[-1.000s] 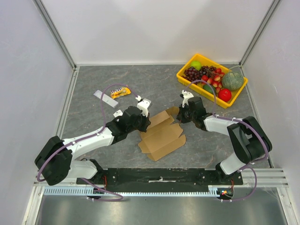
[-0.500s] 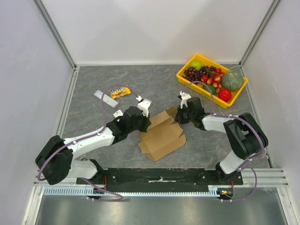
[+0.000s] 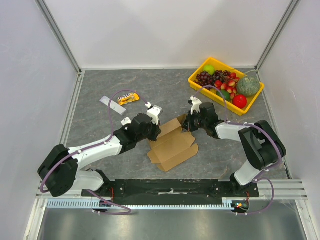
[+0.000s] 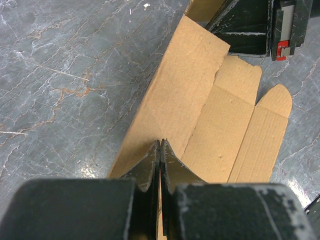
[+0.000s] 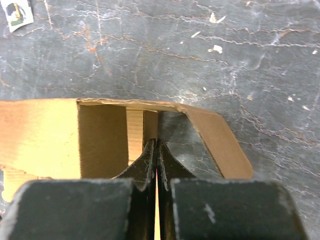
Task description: Fold the paper box
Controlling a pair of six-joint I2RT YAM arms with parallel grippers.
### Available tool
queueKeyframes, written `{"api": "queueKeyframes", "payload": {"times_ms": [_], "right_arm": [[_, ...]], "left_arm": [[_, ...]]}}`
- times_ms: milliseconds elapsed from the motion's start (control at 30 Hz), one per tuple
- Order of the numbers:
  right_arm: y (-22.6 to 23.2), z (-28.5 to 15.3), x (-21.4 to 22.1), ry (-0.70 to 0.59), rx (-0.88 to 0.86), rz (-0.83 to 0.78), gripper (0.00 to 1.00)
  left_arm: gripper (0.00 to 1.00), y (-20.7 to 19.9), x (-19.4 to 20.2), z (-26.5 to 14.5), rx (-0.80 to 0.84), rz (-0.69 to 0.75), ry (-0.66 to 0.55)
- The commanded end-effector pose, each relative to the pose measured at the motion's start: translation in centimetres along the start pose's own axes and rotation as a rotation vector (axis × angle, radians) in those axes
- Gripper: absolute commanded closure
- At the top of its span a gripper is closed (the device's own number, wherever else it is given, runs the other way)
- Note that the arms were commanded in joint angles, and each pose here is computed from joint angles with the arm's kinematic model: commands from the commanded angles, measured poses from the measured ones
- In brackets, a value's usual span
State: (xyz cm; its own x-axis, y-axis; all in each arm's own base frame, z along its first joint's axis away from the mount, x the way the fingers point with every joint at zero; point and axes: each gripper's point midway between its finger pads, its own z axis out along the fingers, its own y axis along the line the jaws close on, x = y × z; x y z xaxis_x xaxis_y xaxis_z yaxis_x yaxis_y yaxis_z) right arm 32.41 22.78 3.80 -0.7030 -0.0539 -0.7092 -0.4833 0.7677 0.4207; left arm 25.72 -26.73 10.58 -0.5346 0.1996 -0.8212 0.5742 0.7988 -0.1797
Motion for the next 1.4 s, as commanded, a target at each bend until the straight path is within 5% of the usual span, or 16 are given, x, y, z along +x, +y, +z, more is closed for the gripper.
{"api": "queueKeyframes", "payload": {"times_ms": [0,667,1100,1367], "right_arm": [[1.6,0.4,-0.9,-0.026,-0.097,-0.007,1.00],[1.4,1.1,0.8,0.050,-0.101,0.011,0.99],[0.2,-6.2,-7.1,-0.120,0.178,-0.169,0.59],[-1.9,-6.8,-7.3,-0.028,0.280,-0.280,0.43]], "left_arm": [[0.98,-0.3,-0.3,0.2,0.002,-0.025,-0.005],[0.98,-0.2,-0.3,0.2,-0.001,-0.025,-0.006],[0.98,-0.2,-0.9,-0.3,-0.011,-0.025,-0.023],[0.98,0.0,-0.8,-0.4,-0.019,-0.024,-0.022]]}}
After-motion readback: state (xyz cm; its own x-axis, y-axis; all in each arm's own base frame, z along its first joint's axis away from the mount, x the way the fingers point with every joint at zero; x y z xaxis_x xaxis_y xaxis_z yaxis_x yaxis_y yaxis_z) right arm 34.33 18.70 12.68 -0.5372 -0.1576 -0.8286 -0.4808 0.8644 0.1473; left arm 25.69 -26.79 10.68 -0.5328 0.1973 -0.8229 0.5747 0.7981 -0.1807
